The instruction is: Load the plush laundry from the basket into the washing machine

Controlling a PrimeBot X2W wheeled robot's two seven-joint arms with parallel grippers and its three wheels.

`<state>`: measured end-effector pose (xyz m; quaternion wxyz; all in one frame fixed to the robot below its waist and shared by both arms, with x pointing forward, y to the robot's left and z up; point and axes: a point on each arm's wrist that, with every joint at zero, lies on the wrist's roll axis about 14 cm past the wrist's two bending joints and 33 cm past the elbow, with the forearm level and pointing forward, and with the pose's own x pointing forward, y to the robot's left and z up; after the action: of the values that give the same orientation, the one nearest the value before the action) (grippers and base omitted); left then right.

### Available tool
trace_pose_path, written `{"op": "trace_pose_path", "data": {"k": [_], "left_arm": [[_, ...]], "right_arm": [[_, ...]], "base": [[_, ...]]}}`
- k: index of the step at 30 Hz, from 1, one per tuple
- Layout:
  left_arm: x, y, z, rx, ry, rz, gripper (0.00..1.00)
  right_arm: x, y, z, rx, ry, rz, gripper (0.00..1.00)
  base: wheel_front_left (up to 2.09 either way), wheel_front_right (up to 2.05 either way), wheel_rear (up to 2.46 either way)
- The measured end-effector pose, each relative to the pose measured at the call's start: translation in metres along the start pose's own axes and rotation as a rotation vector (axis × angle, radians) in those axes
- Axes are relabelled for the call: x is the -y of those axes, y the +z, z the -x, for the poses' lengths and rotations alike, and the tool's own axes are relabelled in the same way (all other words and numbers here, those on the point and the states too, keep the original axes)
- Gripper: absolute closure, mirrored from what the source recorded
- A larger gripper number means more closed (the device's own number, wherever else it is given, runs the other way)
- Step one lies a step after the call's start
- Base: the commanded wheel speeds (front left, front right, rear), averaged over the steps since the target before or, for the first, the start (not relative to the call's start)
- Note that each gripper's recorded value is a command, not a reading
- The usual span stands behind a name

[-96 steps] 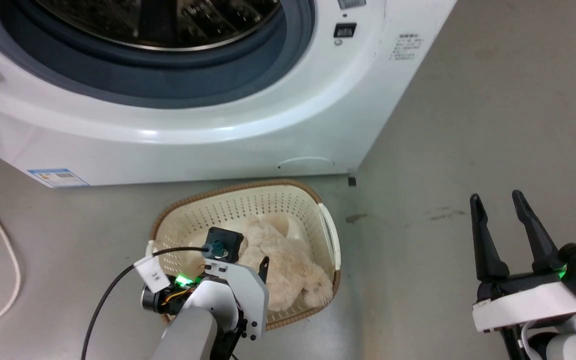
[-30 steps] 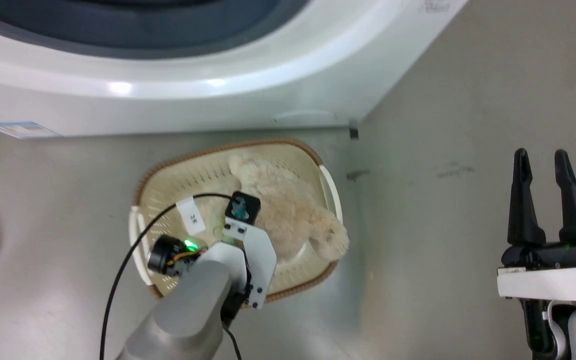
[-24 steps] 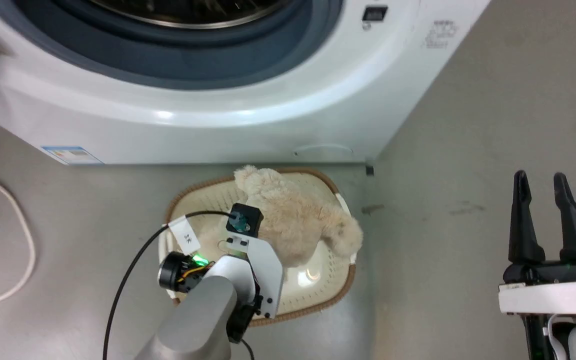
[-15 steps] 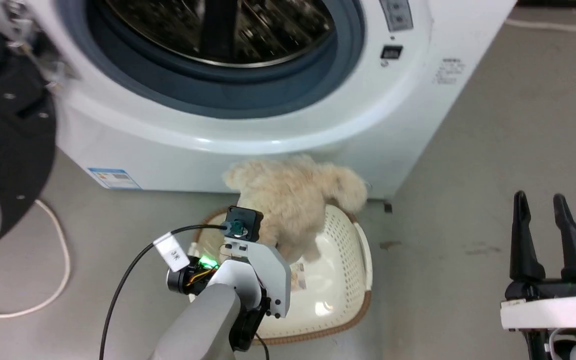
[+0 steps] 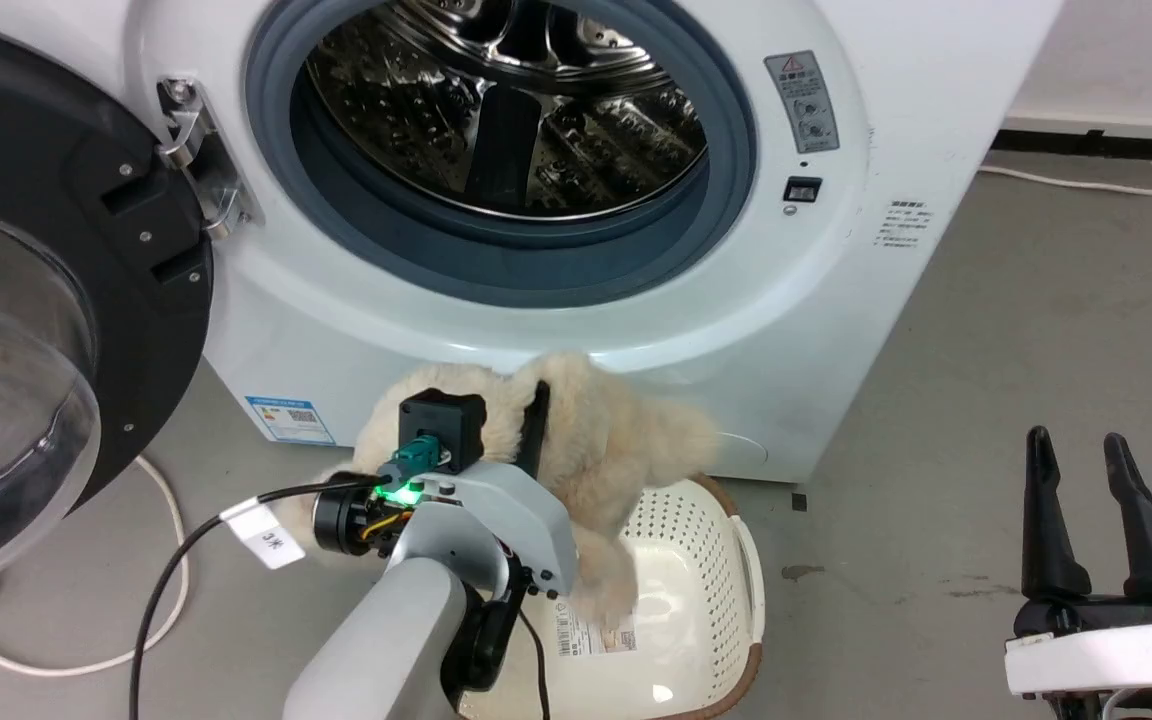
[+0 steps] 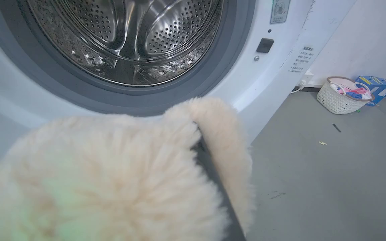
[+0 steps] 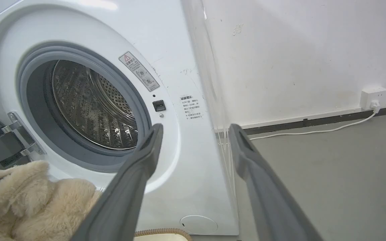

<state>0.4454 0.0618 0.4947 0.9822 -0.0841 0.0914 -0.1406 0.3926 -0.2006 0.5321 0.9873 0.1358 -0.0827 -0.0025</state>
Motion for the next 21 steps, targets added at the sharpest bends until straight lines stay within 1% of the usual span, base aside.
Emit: {"op": "trace_pose_path", "data": {"k": [8,21], "left_arm": [[-0.002,0.023,-0.011,0.066,0.007,-0.008,1.0],[-0.02,0.08,-0.065,0.185,0.032,-0.089,1.0]], "right_arm": [[0.009,0.006,0.005,0.008,-0.026,0.01,0.0],[0.033,0.005,0.015,-0.005,-0.099,0.035,0.0]], "base": [[0.0,0.0,0.0],[0.0,0.0,0.0]]}}
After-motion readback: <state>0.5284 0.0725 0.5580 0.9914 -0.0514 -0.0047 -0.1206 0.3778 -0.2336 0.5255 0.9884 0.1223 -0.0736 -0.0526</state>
